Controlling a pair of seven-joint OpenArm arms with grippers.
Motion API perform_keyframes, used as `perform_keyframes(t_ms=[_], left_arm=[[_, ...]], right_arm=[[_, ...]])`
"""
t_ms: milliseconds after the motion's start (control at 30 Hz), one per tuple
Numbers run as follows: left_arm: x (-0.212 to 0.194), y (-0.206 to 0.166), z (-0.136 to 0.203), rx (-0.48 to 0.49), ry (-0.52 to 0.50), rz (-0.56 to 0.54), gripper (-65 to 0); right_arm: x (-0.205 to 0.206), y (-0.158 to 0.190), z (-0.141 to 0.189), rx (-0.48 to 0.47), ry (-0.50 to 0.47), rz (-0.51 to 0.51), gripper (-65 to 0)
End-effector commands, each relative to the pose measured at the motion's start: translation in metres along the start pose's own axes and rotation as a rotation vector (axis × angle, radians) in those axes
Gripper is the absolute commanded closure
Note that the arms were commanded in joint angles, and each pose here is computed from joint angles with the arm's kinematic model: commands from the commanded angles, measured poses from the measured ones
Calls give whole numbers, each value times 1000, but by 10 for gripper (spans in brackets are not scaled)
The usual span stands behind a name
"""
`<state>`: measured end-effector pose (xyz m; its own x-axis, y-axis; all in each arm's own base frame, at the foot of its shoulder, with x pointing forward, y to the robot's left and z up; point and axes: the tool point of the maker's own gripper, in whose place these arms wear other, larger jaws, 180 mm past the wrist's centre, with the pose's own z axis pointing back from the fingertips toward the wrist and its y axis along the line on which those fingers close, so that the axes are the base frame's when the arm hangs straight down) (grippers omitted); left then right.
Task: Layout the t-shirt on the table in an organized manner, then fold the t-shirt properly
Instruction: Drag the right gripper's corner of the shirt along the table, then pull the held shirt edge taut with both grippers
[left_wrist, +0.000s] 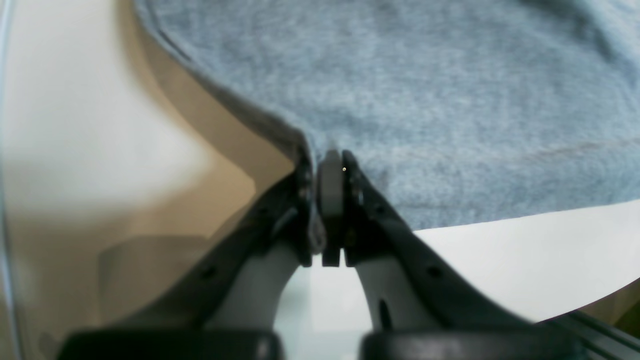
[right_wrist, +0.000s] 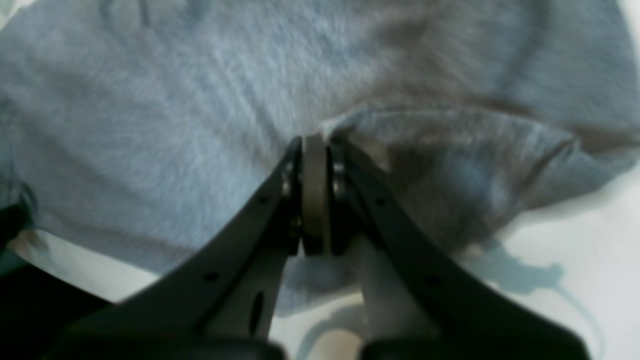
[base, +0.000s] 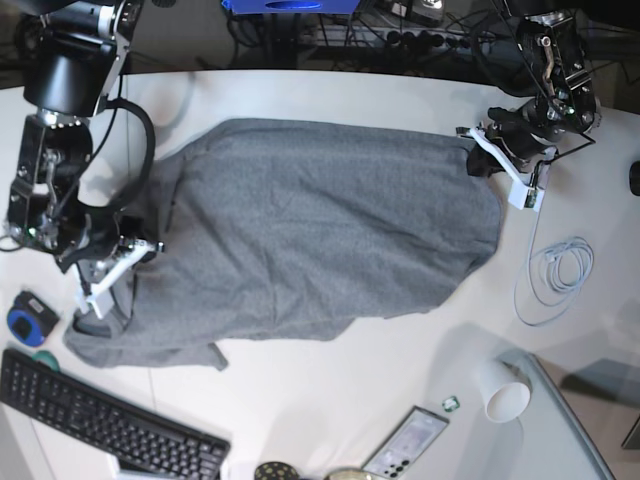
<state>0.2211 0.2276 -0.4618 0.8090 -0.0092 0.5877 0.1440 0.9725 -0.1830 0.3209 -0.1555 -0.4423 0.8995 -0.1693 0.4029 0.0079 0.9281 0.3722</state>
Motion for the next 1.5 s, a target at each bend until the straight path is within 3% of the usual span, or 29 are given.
perform_keyframes(t_ms=[0,133,200,267,333,467,933,1033,1100,1167,1200,1467], left_arm=[[12,2,3,1,-37,-14,0],[11,7,5,10,-35,-9,0],[10,10,6,16,-30,-15,0],[10,11,6,17,-30,-13,0],[10,11,6,17,-30,-13,0],[8,11,6,16,-24,-8,0],[8,11,5,15,-23,-6,0],[8,11,5,15,-23,-6,0],[8,11,5,15,-23,-6,0],[7,11,5,15,-22,-6,0],[7,11,5,15,-22,-6,0],[6,11,5,15,-20,-5,0]], right_arm=[[24,2,1,3,-42,37,-32],[28,5,-1,-16,2,167,-213],[28,-5,17,-44,-53,160,-305],[26,-26,41,-90,-137,109,-353],[18,-46,54,-126,-178,59,-359],[-10,-59,39,-130,-129,13,-359],[-17,-66,20,-114,-98,-43,-356],[-20,-67,19,-115,-90,-46,-318],[-21,-67,20,-117,-89,-42,-210],[-23,-67,21,-116,-82,-45,-36],[-29,-69,20,-120,-72,-47,0],[-42,-65,48,-155,-67,17,-6]])
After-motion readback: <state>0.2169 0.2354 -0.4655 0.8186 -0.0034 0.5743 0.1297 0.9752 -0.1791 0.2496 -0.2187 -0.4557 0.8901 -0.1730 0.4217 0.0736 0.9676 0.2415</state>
